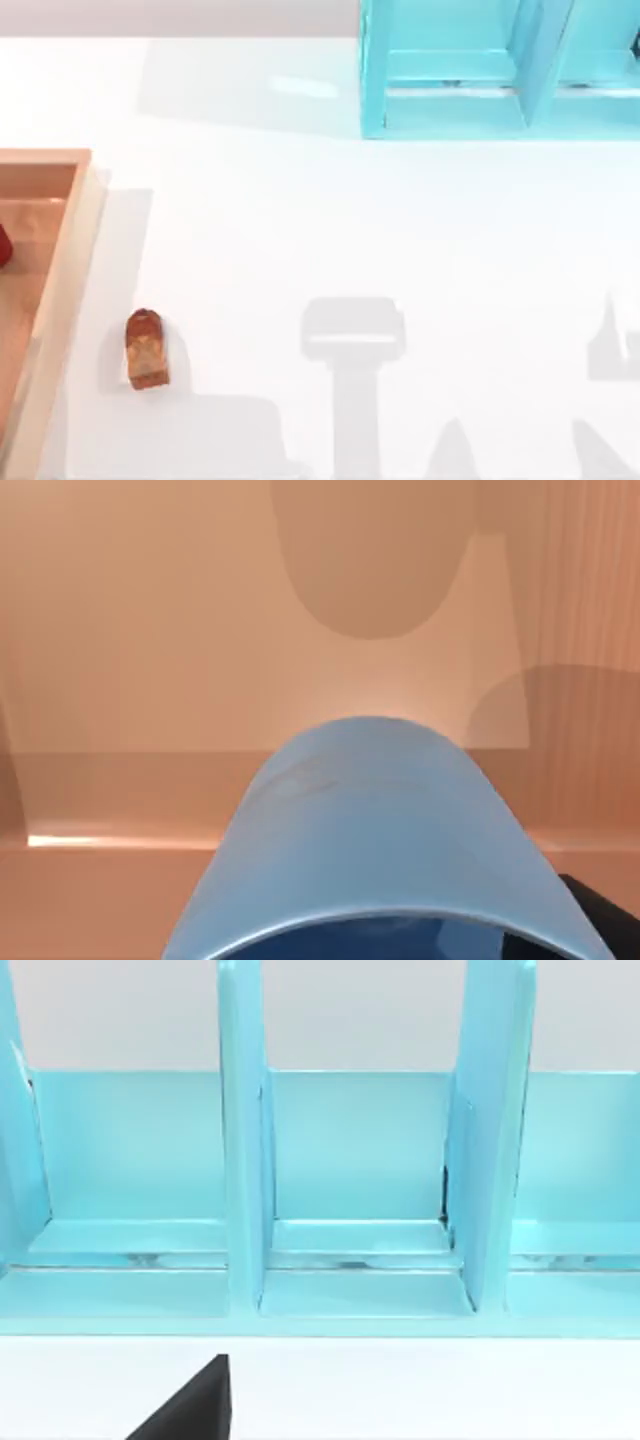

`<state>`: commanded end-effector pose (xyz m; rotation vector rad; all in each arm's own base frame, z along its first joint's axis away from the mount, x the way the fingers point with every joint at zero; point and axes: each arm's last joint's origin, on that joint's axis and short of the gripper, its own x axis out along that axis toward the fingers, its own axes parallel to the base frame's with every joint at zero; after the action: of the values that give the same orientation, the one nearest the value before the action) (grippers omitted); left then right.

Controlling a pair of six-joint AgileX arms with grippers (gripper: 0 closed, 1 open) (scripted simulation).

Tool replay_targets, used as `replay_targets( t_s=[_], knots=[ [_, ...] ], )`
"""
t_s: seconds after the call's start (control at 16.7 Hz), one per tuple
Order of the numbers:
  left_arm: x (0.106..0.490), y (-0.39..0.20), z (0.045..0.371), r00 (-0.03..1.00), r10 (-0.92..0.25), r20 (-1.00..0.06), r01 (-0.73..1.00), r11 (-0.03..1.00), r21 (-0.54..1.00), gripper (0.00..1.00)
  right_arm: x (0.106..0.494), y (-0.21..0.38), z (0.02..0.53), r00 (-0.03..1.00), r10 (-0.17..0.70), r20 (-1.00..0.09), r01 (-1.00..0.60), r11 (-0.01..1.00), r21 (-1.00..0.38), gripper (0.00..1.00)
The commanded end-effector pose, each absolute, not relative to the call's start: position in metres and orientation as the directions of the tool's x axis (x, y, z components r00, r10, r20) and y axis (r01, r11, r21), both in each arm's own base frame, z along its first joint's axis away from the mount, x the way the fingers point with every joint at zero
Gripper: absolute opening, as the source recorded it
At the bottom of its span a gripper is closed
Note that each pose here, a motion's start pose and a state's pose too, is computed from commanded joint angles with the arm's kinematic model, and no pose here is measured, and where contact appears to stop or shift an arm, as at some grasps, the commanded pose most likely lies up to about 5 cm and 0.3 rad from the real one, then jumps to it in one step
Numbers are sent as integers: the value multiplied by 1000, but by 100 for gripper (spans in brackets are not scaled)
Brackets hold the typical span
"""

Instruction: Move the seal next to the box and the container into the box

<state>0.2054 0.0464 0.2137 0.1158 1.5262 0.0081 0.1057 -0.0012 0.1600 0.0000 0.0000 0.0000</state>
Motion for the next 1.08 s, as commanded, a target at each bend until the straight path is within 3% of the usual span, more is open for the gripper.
replay_targets(
  t_s=[0.6, 1.08],
  knots=[
    [214, 62, 189, 76, 64, -995, 31, 997, 66, 0, 106, -1, 160, 1000, 0, 0, 0, 1000, 0, 100],
    [220, 69, 163, 14, 27, -1000, 25, 999, 28, 0, 106, -1, 160, 1000, 0, 0, 0, 1000, 0, 100]
  ],
)
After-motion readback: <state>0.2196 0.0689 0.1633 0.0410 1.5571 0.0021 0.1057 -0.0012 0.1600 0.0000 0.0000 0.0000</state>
